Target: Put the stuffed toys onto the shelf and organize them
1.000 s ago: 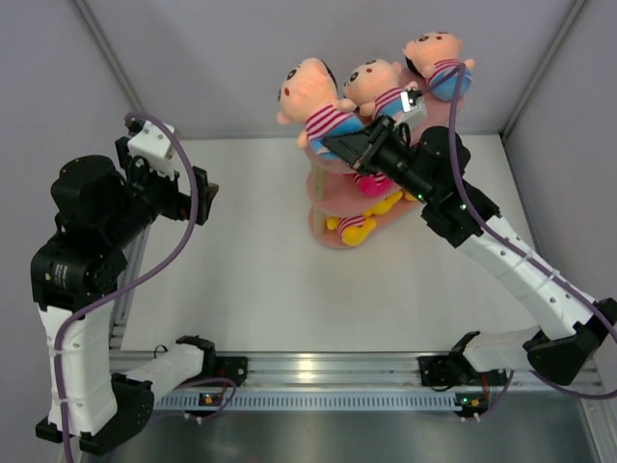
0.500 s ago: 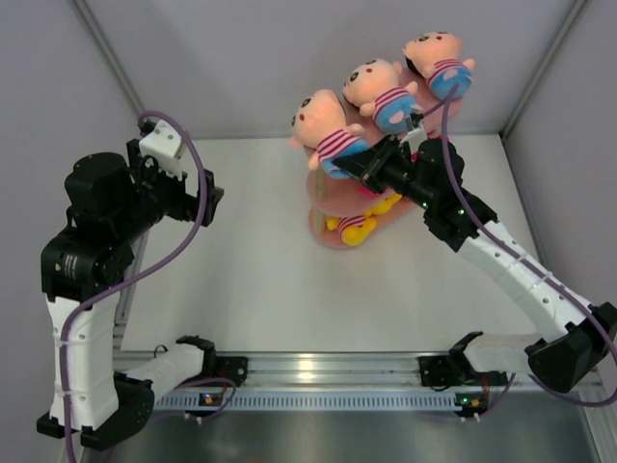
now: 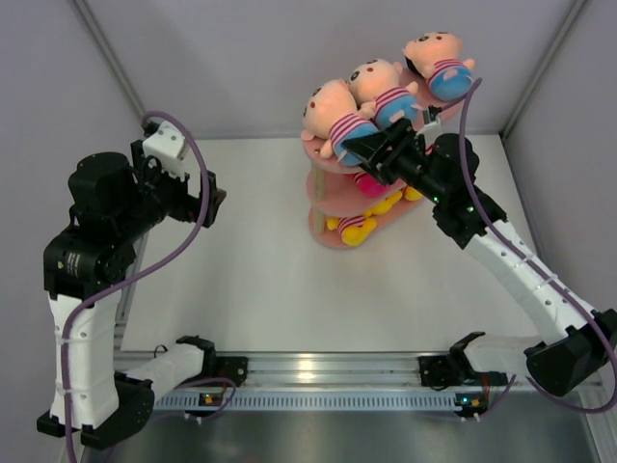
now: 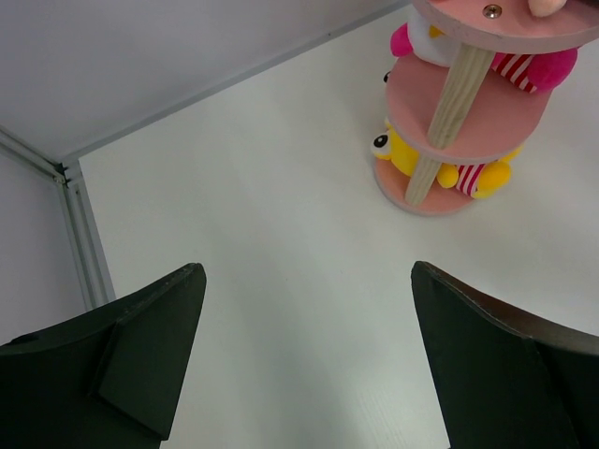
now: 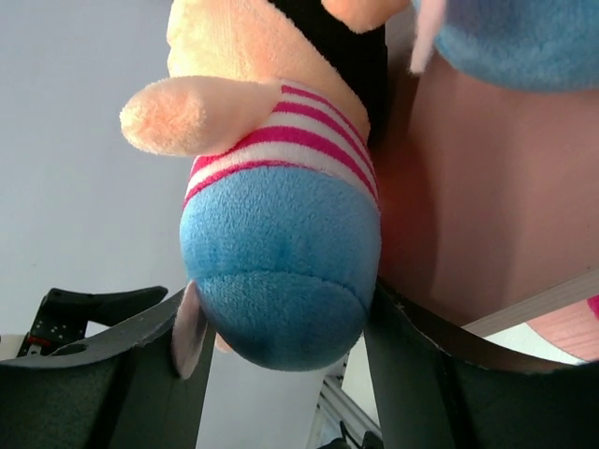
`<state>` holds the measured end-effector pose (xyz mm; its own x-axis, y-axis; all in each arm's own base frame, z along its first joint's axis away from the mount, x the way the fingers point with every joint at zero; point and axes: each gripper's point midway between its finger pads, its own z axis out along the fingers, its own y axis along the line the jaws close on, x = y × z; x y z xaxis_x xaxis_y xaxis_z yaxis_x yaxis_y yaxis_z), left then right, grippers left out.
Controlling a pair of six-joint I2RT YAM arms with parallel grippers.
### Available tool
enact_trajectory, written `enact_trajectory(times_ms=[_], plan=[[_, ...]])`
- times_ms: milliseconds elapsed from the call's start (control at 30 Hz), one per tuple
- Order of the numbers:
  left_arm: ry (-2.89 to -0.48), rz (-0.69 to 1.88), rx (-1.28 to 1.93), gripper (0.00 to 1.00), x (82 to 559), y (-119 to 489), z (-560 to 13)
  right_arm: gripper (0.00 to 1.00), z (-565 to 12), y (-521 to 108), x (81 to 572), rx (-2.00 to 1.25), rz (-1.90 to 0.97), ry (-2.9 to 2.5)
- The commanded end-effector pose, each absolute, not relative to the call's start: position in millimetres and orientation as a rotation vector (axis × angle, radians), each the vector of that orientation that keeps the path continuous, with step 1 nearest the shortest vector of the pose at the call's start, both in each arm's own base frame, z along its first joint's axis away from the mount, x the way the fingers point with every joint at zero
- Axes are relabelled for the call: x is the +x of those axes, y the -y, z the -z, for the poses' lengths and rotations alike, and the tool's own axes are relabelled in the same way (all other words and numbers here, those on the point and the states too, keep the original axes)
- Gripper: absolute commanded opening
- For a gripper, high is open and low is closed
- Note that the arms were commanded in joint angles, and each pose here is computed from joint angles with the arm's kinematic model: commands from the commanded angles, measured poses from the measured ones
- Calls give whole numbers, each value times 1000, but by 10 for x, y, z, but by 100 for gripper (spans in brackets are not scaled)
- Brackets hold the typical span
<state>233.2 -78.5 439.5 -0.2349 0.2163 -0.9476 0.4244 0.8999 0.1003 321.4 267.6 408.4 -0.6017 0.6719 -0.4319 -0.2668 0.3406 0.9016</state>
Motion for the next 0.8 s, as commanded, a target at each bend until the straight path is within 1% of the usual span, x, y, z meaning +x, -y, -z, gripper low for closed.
enact_trajectory(times_ms=[0, 133, 267, 367, 433, 567, 733, 767], plan=[[-1820, 224, 500, 97, 2298, 815, -4380, 61, -4167, -2551, 3361, 385, -1325, -1723], [-1816, 226, 503, 97, 2293, 818, -4391, 66, -4174, -2542, 3354, 377, -1321, -1725], [-1820, 229, 503, 97, 2300, 823, -4377, 77, -4176, -2491, 3265, 369, -1317, -1716], [-1823, 236, 506, 97, 2305, 836, -4370, 81, -4231, -2417, 3201, 365, -1296, -1696], [-1825, 248, 508, 97, 2308, 855, -4364, 83, -4255, -2385, 3171, 355, -1282, -1691], [-1826, 262, 511, 97, 2298, 873, -4358, 90, -4223, -2331, 3142, 353, -1244, -1703], [-1823, 268, 516, 97, 2291, 886, -4360, 92, -4146, -2310, 3163, 365, -1220, -1721], [-1822, 271, 518, 97, 2288, 891, -4360, 89, -4136, -2327, 3187, 367, -1223, -1721]])
